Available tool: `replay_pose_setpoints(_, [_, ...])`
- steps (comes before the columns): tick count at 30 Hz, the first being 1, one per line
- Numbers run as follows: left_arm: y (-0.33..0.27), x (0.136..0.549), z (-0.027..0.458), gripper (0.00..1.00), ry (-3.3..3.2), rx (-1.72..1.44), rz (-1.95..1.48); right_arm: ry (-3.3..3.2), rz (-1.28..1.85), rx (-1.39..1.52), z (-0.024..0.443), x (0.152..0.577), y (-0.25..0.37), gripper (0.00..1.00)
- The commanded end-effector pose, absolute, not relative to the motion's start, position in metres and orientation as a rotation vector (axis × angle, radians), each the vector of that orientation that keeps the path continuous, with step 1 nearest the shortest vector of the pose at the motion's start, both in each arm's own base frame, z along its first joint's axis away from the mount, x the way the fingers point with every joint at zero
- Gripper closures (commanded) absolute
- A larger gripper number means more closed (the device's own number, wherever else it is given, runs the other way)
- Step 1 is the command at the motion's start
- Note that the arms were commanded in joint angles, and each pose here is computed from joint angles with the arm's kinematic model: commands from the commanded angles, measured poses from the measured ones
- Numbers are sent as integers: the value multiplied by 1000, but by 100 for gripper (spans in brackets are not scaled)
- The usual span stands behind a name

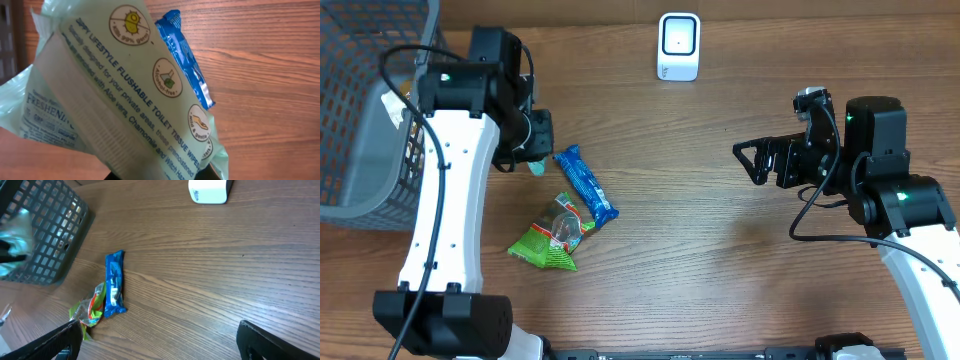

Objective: Scan the item barcode
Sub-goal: 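Place the mint-green tissue pack on the table above the snacks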

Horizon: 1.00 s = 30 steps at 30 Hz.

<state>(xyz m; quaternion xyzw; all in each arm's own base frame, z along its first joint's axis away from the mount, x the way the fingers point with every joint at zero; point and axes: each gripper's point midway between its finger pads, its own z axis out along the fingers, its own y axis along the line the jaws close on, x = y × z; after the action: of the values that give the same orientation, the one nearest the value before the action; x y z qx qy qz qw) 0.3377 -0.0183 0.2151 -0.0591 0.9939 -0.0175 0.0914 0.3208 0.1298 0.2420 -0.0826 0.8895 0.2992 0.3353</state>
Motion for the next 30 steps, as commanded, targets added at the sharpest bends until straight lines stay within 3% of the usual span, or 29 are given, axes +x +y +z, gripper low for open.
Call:
replay_pose_setpoints(1, [-22,336,200,96,2973,-96,-56,2288,785,-233,254,323,133,1])
replay_pose_setpoints(13, [-36,297,113,96,3165,-54,-118,2295,786,-231,253,322,132,1])
replay_pose_setpoints(24, [-33,287,88,95,3193,-29,-44,2296,786,-231,253,322,132,1])
replay_pose_setpoints(27, [-31,289,88,70,3186,-29,-26,2296,786,-231,253,322,132,1])
replay_pose_setpoints(30, [-31,295,90,52,3164,-29,-26,2296,786,-231,253,322,132,1])
